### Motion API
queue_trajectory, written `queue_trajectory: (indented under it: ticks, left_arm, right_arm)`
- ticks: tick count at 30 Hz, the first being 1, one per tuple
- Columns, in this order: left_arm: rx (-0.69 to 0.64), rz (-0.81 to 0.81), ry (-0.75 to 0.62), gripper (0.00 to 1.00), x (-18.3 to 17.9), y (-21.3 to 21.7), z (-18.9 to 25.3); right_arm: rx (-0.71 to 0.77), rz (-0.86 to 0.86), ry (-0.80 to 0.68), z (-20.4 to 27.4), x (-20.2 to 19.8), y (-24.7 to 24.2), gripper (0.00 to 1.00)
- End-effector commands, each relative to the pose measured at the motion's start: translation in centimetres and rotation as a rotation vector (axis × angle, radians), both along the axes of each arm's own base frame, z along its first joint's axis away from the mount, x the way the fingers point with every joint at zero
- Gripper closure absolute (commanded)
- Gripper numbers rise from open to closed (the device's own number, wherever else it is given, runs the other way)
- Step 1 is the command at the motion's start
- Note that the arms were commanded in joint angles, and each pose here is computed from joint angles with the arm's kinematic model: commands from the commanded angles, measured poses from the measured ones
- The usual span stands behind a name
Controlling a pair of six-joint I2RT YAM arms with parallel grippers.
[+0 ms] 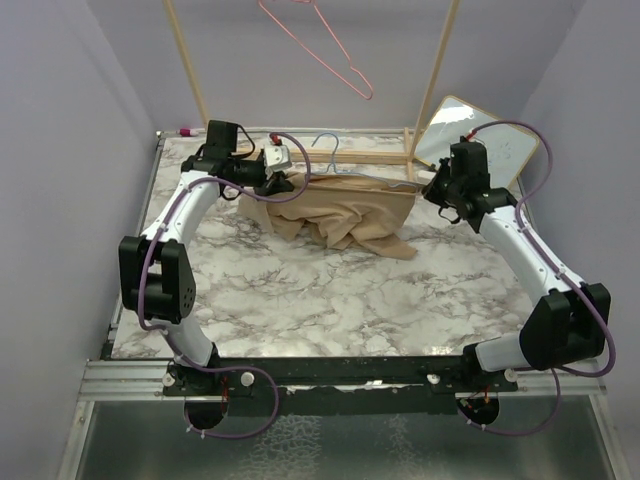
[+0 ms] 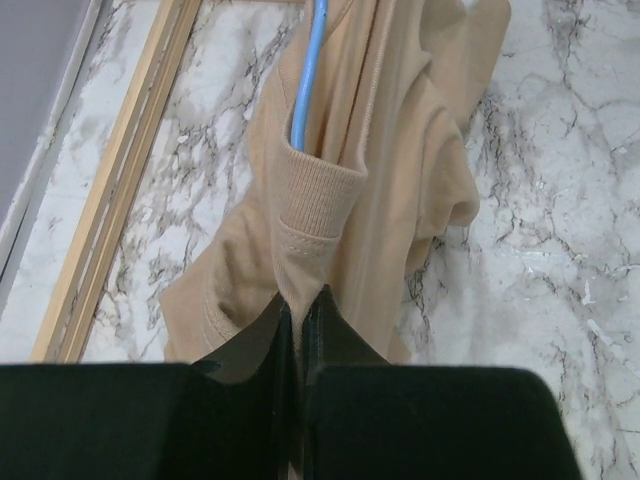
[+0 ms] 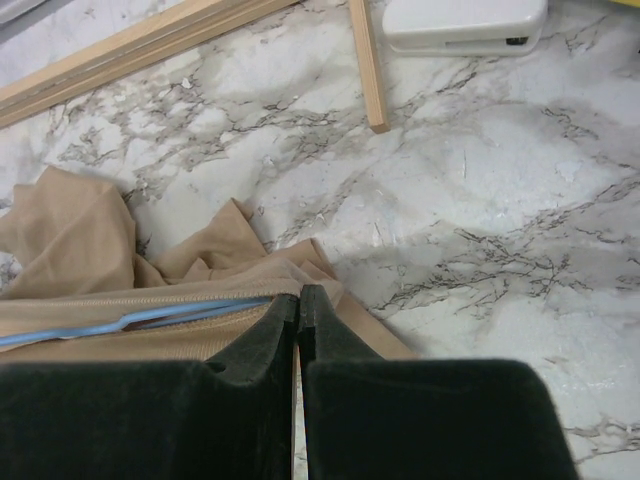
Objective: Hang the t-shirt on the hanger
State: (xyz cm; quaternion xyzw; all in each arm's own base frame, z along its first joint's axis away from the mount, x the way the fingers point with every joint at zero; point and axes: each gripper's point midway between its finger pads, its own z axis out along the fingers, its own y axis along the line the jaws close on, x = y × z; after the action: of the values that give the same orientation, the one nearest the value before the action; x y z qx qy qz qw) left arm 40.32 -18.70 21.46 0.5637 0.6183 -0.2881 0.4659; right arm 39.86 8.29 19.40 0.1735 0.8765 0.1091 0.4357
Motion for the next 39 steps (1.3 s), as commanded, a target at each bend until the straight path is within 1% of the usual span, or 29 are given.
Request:
queue_trajectory:
  ticks: [1, 12, 17, 20, 24, 27, 33, 39]
  left_arm:
    - [0.163, 0.119, -0.037, 1.0, 2.1, 3.7, -2.0]
    - [0.296, 0.117, -0.057, 1.0, 1.6, 4.4, -4.7]
    - [0.325, 0.119, -0.072, 1.0, 1.8, 4.0, -5.0]
    - [0.296, 0.122, -0.074, 1.0, 2.3, 3.1, -4.4]
    - [0.221, 0.135, -0.064, 1.0, 3.6, 1.1, -2.3]
    - [0.193, 0.122, -0.066, 1.0, 3.9, -0.1, -1.3]
    - [0.179, 0.067, -0.053, 1.0, 2.6, -1.8, -1.2]
    - [0.165, 0.054, -0.035, 1.0, 2.0, -2.5, -1.4]
  right_arm:
    - [-0.184, -0.13, -0.006, 1.7, -0.2, -6.3, 0.99]
    - [-0.195, -0.107, -0.049, 3.9, -0.4, -6.1, 0.99]
    - [-0.197, -0.063, -0.066, 4.7, 0.0, -4.7, 0.99]
    - [-0.192, -0.007, -0.082, 5.1, 0.6, -2.7, 0.99]
    - [-0.21, 0.091, -0.087, 5.3, 1.3, 1.3, 0.99]
    - [-0.204, 0.148, -0.089, 5.2, 1.6, 4.3, 0.99]
    - [-0.181, 0.227, -0.1, 4.9, 2.0, 8.4, 0.99]
    - [-0.169, 0.297, -0.103, 4.5, 2.3, 11.5, 0.99]
